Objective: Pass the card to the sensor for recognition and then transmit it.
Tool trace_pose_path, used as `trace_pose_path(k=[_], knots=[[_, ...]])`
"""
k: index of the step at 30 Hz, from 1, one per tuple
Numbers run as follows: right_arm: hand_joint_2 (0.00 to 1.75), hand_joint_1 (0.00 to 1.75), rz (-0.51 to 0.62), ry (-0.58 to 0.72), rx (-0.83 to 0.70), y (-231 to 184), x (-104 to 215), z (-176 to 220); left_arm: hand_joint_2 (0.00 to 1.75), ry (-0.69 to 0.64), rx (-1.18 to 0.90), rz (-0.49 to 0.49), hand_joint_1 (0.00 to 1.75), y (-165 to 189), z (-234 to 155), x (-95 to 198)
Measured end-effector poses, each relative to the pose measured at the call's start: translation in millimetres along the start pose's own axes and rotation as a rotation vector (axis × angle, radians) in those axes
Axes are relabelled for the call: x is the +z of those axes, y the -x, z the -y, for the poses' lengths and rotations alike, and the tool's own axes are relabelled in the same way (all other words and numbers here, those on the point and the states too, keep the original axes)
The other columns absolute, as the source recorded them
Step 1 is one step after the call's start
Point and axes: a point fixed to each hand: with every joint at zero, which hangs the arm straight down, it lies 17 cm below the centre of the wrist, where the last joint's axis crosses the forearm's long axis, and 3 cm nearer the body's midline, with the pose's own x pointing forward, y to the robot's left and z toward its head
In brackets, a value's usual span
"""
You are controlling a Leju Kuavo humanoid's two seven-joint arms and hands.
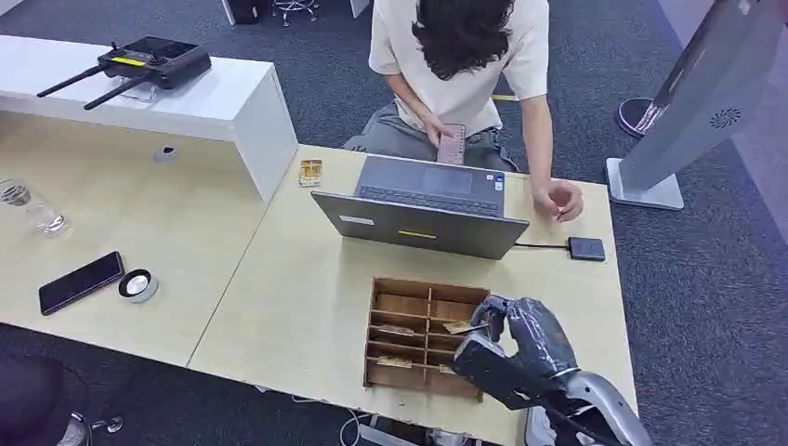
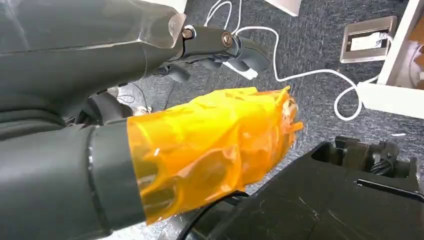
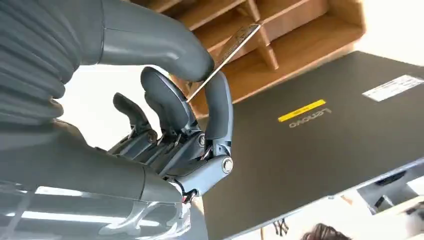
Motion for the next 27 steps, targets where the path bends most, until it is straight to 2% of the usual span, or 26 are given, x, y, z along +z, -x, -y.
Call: trace_pose_path(k=[3,14,27], knots=[[1.75,1.75,0.009,-0.001,-0.048,0,1,2,0.00,-0.001,-0.002,0.002,0.00,-1,0,0],[1.75,1.75,0.055,-0.013,-0.251,-7,10,7,0.00,-0.061,0.024,0.070,0.00,-15,-1,-4],[1.75,1.75,0.129,-0.039,-0.499,-25,14,10,0.00,-0.039,0.016,0.075,0.00,-18,8,-7]])
